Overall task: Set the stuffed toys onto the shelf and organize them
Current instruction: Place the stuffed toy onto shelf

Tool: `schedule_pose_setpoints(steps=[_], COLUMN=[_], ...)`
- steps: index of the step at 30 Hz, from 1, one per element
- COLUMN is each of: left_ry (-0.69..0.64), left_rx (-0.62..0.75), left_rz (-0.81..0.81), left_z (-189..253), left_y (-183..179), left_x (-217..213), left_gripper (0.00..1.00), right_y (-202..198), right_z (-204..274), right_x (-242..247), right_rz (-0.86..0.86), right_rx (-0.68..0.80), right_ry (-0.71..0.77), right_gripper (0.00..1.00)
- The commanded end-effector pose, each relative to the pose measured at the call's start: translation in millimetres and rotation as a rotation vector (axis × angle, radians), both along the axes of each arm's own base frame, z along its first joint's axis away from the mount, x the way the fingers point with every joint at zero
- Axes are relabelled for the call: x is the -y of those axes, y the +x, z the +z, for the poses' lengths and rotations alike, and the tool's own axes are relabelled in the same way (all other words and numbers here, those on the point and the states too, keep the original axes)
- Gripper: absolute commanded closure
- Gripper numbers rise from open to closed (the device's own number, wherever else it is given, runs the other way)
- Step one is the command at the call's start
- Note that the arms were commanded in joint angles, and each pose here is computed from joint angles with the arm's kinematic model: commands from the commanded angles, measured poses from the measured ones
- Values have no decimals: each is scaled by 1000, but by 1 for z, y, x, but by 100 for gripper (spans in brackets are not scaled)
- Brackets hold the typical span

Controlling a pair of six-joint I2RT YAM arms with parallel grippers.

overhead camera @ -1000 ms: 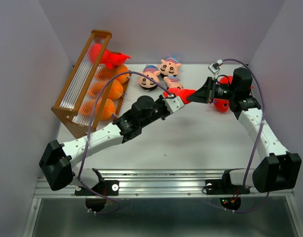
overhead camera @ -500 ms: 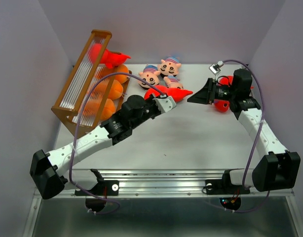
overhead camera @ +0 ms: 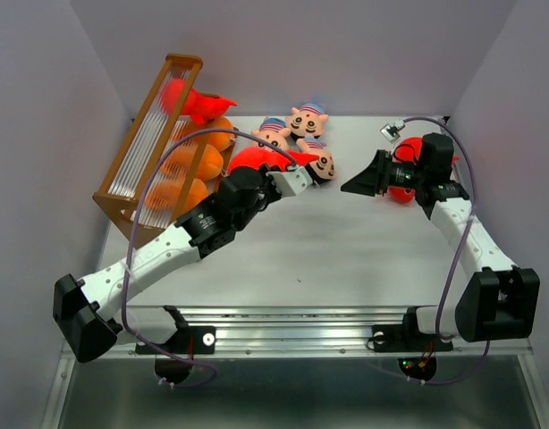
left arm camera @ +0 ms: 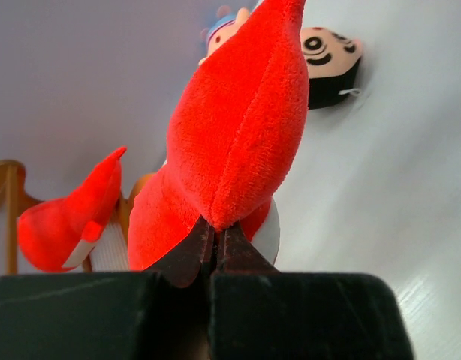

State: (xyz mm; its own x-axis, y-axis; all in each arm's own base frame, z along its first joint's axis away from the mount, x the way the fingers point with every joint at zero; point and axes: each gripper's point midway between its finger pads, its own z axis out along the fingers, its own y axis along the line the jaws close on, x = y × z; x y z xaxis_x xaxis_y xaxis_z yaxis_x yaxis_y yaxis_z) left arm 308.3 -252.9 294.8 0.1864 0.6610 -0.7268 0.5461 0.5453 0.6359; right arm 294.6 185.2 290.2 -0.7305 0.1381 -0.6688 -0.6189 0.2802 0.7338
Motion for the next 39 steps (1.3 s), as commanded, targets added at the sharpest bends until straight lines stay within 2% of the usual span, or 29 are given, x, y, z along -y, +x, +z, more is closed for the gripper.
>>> schedule_pose_setpoints(steps=[1, 10, 17, 24, 31, 39], left_ry=[27, 116, 163, 215, 279, 355], left_rx=[100, 103, 113, 134, 171, 150], left_rz=[145, 383, 465, 537, 555, 517], left_z=[41, 40, 37, 33, 20, 1], left_y=[20, 81, 114, 137, 154, 167], left_x=[-30, -96, -120, -140, -159, -172], left_gripper=[100, 100, 100, 100, 100, 100], right_y=[6, 15, 5, 1, -2, -3], right_z=[-15, -55, -88, -94, -93, -92], right_x=[8, 27, 34, 41, 43, 45], right_rz=[-22, -35, 19, 41, 54, 57], right_rx=[84, 53, 20, 14, 7, 1], right_ry=[-36, -52, -28, 1, 20, 32], right_gripper=[26, 23, 23, 23, 22, 22])
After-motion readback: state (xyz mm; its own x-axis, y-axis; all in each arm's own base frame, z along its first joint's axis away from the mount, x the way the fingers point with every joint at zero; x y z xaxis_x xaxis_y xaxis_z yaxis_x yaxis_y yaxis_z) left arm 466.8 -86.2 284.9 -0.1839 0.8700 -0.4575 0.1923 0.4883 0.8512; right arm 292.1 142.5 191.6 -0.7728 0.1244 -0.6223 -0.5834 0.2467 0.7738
